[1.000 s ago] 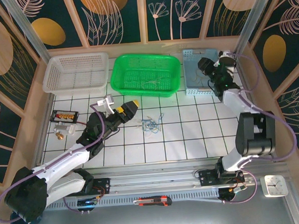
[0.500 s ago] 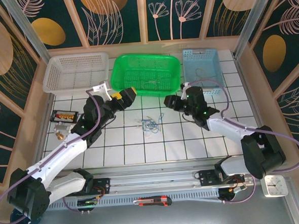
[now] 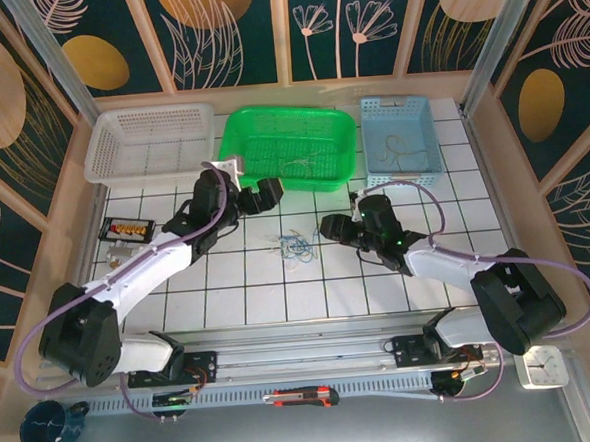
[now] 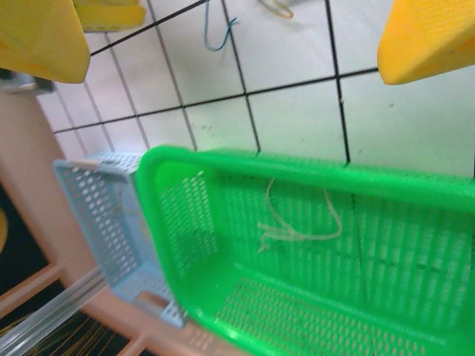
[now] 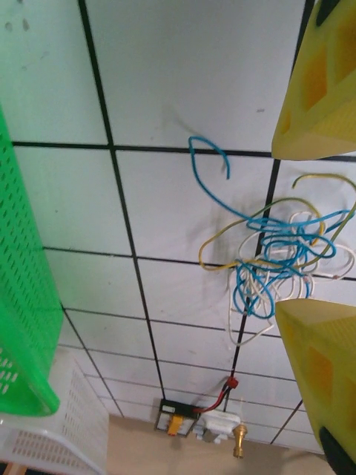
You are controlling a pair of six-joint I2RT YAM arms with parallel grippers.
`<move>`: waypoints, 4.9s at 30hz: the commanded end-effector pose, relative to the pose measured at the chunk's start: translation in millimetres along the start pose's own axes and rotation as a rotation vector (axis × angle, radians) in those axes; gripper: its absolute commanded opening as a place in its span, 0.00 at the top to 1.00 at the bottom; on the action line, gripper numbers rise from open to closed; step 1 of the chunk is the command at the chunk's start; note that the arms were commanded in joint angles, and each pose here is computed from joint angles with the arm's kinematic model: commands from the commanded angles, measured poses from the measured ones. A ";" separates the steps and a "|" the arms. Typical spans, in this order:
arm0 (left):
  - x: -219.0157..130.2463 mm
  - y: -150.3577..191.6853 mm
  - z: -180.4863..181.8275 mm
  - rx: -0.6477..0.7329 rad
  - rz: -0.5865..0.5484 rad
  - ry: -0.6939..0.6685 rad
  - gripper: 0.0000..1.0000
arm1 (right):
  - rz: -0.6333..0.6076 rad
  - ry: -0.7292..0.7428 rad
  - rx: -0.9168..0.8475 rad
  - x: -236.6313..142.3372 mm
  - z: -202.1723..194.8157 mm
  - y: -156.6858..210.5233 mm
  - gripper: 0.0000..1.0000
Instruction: Untangle the cables
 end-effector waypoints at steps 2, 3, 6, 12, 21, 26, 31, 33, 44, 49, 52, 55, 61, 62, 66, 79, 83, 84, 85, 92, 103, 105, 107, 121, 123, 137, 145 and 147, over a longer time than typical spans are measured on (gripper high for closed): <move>12.8 31.9 19.2 0.017 0.114 -0.034 0.01 | 0.005 -0.043 -0.013 6.7 6.6 1.6 0.48; 16.3 38.9 23.3 0.015 0.135 -0.042 0.01 | 0.012 -0.043 -0.013 8.2 5.9 2.6 0.49; 23.0 54.5 31.5 -0.001 0.182 -0.051 0.03 | 0.032 -0.052 -0.020 13.9 6.6 4.8 0.49; 26.2 76.9 43.2 -0.058 0.237 -0.068 0.14 | 0.062 -0.067 -0.038 22.6 9.4 9.0 0.50; 14.9 93.2 47.8 -0.161 0.245 -0.052 0.19 | 0.077 -0.072 -0.060 26.4 11.9 9.6 0.51; 8.1 94.4 46.7 -0.190 0.232 -0.038 0.18 | 0.075 -0.065 -0.070 26.0 12.0 8.8 0.51; 5.4 94.5 43.1 -0.224 0.222 -0.003 0.20 | 0.062 -0.047 -0.088 23.5 12.6 5.1 0.52; 5.8 94.8 42.2 -0.234 0.221 0.007 0.22 | 0.055 -0.040 -0.093 22.2 12.7 3.9 0.52; 10.0 101.8 43.0 -0.268 0.238 0.027 0.30 | 0.063 -0.098 -0.118 18.3 23.9 3.2 0.53; 11.4 106.3 44.4 -0.273 0.253 0.015 0.30 | 0.067 -0.140 -0.132 19.3 34.1 2.8 0.55; 13.0 109.6 43.6 -0.277 0.266 0.012 0.31 | 0.073 -0.165 -0.136 22.1 40.5 2.1 0.57; 15.6 112.5 41.4 -0.279 0.280 0.011 0.32 | 0.079 -0.188 -0.138 26.0 45.9 1.5 0.58; 19.9 115.8 38.4 -0.276 0.292 0.007 0.33 | 0.093 -0.211 -0.122 35.2 47.3 3.1 0.60; 20.5 116.2 38.6 -0.276 0.293 0.005 0.33 | 0.096 -0.215 -0.118 36.7 46.8 3.6 0.61; 22.5 115.8 39.5 -0.273 0.286 -0.002 0.34 | 0.110 -0.225 -0.106 41.7 45.0 6.4 0.61; 34.3 112.6 40.7 -0.260 0.283 -0.021 0.37 | 0.133 -0.215 -0.086 52.3 36.9 12.3 0.62; 38.1 113.2 41.9 -0.255 0.289 -0.029 0.43 | 0.142 -0.215 -0.078 55.4 34.0 14.7 0.63; 38.8 113.6 42.5 -0.253 0.290 -0.031 0.44 | 0.145 -0.215 -0.077 56.2 33.3 15.9 0.63; 39.6 114.2 43.2 -0.252 0.292 -0.035 0.47 | 0.147 -0.214 -0.075 56.7 32.5 16.4 0.63; 40.4 114.8 46.6 -0.240 0.285 -0.059 0.75 | 0.167 -0.206 -0.066 61.7 26.5 24.7 0.63; 20.7 90.7 27.7 -0.235 0.235 -0.002 1.00 | 0.184 -0.168 -0.040 64.5 9.7 39.8 0.64; 13.4 81.3 20.8 -0.234 0.214 0.018 1.00 | 0.189 -0.160 -0.036 65.1 6.4 43.1 0.64; 5.7 71.1 13.1 -0.233 0.190 0.043 1.00 | 0.193 -0.151 -0.034 65.8 3.1 46.2 0.65; -44.7 -4.2 -53.0 -0.262 -0.014 0.359 1.00 | 0.219 -0.109 -0.011 68.9 -15.1 63.0 0.66; -48.3 -8.7 -56.4 -0.262 -0.025 0.369 1.00 | 0.221 -0.116 -0.014 67.5 -12.2 62.1 0.66; -35.6 17.4 -38.6 -0.280 0.022 0.329 1.00 | 0.103 -0.149 -0.201 20.9 48.7 15.4 0.52; -33.1 21.4 -39.9 -0.288 0.035 0.365 1.00 | 0.025 -0.222 -0.255 10.7 84.4 -10.1 0.43; -32.6 22.0 -40.5 -0.293 0.038 0.373 1.00 | 0.018 -0.237 -0.258 15.2 90.9 -15.0 0.42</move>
Point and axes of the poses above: each hand's point on the last joint's axis, 136 mm out from that joint toward the fingers, its own x axis out along the fingers, its own z axis along the line the jaws close on, y = z × x, the point moved 6 cm from there along -x, back along the fingers, and after that the axes turned 5 degrees about x, right-handed, at the moved point
